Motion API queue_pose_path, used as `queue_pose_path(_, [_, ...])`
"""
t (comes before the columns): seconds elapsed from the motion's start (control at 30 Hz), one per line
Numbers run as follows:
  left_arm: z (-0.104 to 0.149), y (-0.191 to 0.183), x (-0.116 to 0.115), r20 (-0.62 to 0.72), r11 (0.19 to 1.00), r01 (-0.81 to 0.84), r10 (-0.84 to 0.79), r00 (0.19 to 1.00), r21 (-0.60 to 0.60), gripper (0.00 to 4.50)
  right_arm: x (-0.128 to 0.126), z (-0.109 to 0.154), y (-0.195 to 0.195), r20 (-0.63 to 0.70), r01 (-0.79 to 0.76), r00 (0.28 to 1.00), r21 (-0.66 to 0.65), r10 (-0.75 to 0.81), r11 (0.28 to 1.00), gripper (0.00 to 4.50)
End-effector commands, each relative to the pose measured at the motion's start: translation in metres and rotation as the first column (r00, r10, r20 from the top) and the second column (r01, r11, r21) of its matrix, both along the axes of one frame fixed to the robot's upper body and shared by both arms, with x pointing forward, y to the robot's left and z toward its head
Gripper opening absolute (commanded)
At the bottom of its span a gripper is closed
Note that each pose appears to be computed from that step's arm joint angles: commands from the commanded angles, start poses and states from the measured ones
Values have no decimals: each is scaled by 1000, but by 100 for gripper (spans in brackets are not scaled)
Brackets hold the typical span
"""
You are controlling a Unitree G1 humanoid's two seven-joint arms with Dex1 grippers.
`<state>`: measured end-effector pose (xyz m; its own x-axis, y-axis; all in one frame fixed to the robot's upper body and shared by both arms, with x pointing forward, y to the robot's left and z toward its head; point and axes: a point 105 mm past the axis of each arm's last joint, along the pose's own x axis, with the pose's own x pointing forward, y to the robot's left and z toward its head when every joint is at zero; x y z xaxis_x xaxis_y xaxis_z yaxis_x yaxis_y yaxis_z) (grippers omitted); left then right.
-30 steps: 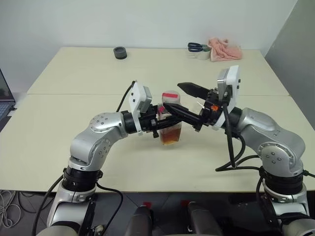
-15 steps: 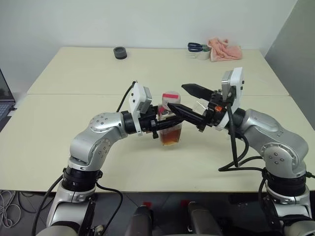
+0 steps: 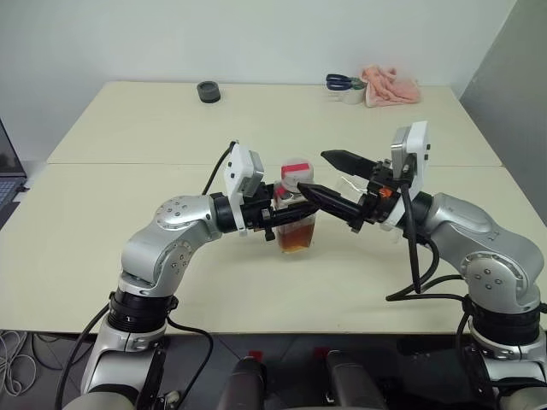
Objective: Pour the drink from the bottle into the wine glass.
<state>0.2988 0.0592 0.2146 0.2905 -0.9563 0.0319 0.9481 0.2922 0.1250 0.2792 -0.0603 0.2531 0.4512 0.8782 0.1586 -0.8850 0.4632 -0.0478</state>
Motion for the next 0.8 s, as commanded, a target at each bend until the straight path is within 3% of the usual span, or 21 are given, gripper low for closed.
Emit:
queue_pose_path(0.03, [17,-2,-5,77,1000,22,-21,997,-16,181,-12,14,4,38,-60,998,35,59,998,446])
queue_pose_path(0.47, [18,-3,-6,78,1000,21,-20,997,-14,181,-5,18,22,56,-99,994,51,97,994,446])
queue_pose_path(0.57, [18,-2,-6,77,1000,18,-17,997,-14,181,-4,16,23,55,-105,993,48,102,993,390])
queue_pose_path(0.77, [18,-1,-5,76,1000,16,-15,997,-12,181,-4,16,22,57,-110,993,48,107,993,182])
queue_pose_path(0.8, [18,-1,-5,75,1000,15,-14,997,-12,181,-4,16,22,58,-110,993,50,107,993,180])
